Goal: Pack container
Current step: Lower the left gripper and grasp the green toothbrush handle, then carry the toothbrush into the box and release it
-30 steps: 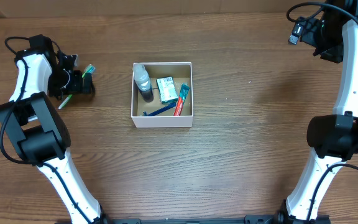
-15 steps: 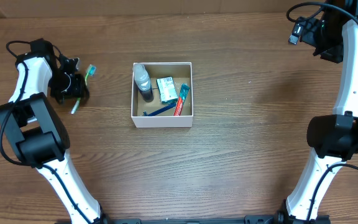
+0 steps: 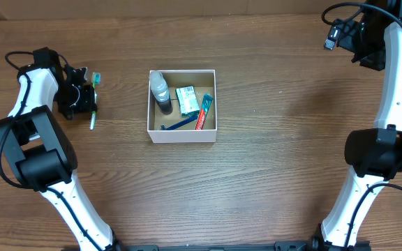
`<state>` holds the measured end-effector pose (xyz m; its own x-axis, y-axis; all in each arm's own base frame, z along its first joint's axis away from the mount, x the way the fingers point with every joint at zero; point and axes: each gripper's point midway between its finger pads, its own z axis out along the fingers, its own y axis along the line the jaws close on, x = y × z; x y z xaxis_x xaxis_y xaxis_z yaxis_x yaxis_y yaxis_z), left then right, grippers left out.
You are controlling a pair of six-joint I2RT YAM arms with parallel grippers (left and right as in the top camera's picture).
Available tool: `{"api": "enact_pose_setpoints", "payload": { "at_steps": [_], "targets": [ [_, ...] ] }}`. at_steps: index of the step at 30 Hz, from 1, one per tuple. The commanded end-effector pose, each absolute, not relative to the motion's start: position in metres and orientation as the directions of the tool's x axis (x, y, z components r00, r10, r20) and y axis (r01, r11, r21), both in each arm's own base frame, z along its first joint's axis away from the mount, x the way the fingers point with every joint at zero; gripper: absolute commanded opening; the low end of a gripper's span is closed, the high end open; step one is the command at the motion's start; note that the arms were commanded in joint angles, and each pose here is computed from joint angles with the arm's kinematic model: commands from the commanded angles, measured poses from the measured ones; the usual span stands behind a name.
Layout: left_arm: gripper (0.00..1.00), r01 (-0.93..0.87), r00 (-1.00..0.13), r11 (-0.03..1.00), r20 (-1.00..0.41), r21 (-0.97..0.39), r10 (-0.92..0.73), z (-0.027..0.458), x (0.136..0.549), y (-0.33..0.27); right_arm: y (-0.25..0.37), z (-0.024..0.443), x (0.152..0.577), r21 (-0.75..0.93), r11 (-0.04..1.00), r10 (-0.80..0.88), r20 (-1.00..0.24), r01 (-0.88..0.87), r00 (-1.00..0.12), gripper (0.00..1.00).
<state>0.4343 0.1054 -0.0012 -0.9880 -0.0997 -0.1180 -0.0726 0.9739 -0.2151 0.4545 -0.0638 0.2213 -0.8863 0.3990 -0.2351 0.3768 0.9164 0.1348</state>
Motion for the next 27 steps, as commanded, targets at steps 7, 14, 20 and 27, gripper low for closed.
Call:
{"api": "enact_pose_setpoints", "payload": {
  "at_steps": [7, 14, 20, 27],
  "targets": [
    [0.04, -0.087, -0.995, 0.937, -0.023, -0.337, -0.101, 0.038, 0.440, 0.070, -0.062, 0.235, 0.452, 0.145, 0.920, 0.390, -0.267, 0.363, -0.881, 1.00],
    [0.04, -0.007, -0.974, 0.913, -0.206, -0.408, -0.099, 0.159, 0.471, 0.059, -0.062, 0.235, 0.452, 0.145, 0.920, 0.390, -0.267, 0.363, -0.881, 1.00],
    [0.04, 0.197, -0.911, 0.881, -0.413, -0.429, 0.002, 0.258, 0.465, 0.015, -0.062, 0.235, 0.452, 0.145, 0.920, 0.390, -0.267, 0.363, -0.881, 1.00],
    [0.04, 0.506, -0.774, 0.812, -0.569, -0.292, 0.278, 0.318, 0.434, -0.074, -0.062, 0.235, 0.452, 0.145, 0.920, 0.390, -0.267, 0.363, -0.881, 1.00]
  ]
}}
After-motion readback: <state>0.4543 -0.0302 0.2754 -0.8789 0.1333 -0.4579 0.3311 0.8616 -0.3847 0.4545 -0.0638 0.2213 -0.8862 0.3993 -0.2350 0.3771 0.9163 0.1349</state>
